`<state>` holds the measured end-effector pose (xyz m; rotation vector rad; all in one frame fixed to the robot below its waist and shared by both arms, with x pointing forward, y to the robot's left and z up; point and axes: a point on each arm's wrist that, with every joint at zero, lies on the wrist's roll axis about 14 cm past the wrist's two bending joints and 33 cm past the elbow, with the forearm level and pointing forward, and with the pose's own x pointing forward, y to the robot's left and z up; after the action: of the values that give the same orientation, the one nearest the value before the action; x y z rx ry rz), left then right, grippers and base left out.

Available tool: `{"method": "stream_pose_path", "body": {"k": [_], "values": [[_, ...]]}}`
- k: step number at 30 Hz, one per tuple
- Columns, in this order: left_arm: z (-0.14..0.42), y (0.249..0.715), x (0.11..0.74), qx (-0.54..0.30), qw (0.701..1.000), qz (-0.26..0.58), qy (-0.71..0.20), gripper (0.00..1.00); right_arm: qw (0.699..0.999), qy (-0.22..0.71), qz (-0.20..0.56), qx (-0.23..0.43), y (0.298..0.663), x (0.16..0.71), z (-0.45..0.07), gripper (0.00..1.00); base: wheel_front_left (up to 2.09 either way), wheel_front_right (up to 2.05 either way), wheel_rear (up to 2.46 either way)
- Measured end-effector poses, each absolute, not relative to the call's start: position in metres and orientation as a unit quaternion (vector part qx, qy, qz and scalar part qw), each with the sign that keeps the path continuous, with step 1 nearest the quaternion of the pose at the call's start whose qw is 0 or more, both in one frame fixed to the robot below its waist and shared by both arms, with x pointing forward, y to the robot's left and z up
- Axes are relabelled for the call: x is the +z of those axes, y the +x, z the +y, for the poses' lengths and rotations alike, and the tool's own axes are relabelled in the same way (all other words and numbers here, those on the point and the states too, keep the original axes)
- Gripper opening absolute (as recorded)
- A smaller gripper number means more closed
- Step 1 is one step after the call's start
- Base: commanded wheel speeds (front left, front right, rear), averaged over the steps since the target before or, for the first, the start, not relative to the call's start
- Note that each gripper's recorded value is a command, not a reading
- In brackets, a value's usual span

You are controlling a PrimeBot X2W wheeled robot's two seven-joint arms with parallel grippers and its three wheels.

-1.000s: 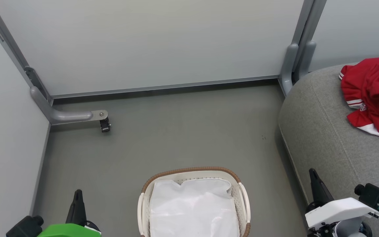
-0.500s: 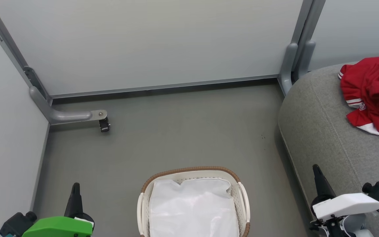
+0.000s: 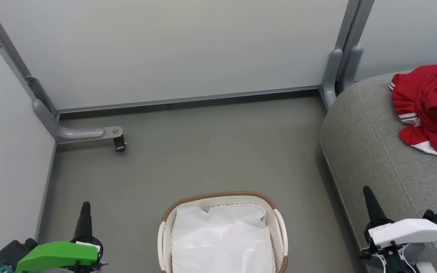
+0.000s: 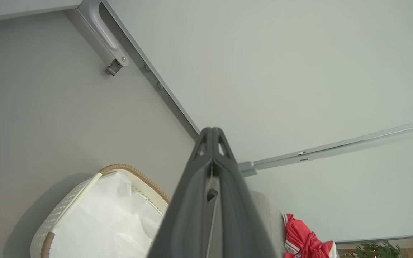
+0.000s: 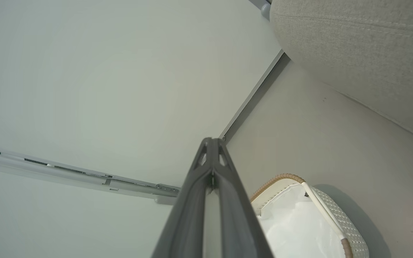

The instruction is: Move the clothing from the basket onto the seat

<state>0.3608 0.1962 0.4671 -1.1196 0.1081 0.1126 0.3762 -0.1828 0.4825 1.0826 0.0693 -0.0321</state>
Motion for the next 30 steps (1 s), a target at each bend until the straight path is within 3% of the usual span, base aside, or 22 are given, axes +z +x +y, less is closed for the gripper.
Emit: {"method": "stream_pose_path", "body": {"k": [30], "values": [[0.199,0.376,0.486,0.031,0.768,0.027,-0.640,0.00,0.773,0.634,0.020,-0.014,0.383,0.493,-0.192,0.00,0.00,0.00,0.00]]}}
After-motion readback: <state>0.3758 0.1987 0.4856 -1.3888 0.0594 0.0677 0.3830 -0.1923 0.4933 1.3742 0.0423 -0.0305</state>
